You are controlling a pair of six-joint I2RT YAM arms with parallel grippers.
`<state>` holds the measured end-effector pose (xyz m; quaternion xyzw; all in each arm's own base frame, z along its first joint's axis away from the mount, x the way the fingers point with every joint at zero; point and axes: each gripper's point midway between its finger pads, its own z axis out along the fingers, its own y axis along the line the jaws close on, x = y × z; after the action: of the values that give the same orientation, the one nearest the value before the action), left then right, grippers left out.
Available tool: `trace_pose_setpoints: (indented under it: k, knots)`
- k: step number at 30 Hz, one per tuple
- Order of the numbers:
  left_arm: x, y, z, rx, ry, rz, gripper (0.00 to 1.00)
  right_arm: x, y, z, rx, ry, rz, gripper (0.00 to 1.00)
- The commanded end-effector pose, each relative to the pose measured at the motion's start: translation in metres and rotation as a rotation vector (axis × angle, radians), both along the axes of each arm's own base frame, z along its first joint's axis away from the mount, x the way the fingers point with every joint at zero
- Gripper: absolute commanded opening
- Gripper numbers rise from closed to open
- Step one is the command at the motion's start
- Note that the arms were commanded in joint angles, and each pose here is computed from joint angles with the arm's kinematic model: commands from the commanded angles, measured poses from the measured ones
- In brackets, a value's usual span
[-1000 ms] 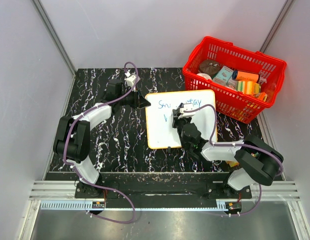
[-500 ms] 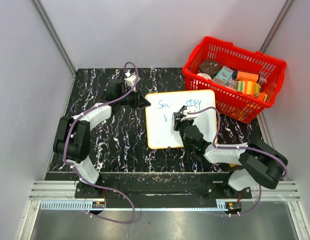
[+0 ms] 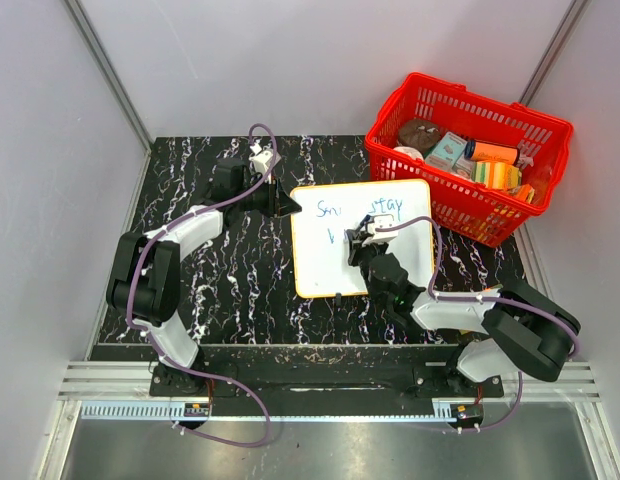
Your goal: Write a sentence on the whiteboard
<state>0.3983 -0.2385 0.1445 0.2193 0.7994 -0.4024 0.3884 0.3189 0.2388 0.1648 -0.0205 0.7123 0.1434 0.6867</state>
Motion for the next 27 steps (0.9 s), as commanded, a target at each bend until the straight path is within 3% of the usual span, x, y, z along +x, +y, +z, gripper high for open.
trace_pose_setpoints:
  k: [1, 27]
  knots:
    - [-0.018, 0.009, -0.071, 0.235, 0.043, -0.02, 0.0, -0.002, -0.004, 0.002, -0.01, -0.001, -0.02, 0.0]
    - [-0.018, 0.008, -0.071, 0.236, 0.043, -0.021, 0.0, 0.028, -0.007, 0.024, -0.014, -0.036, -0.09, 0.0]
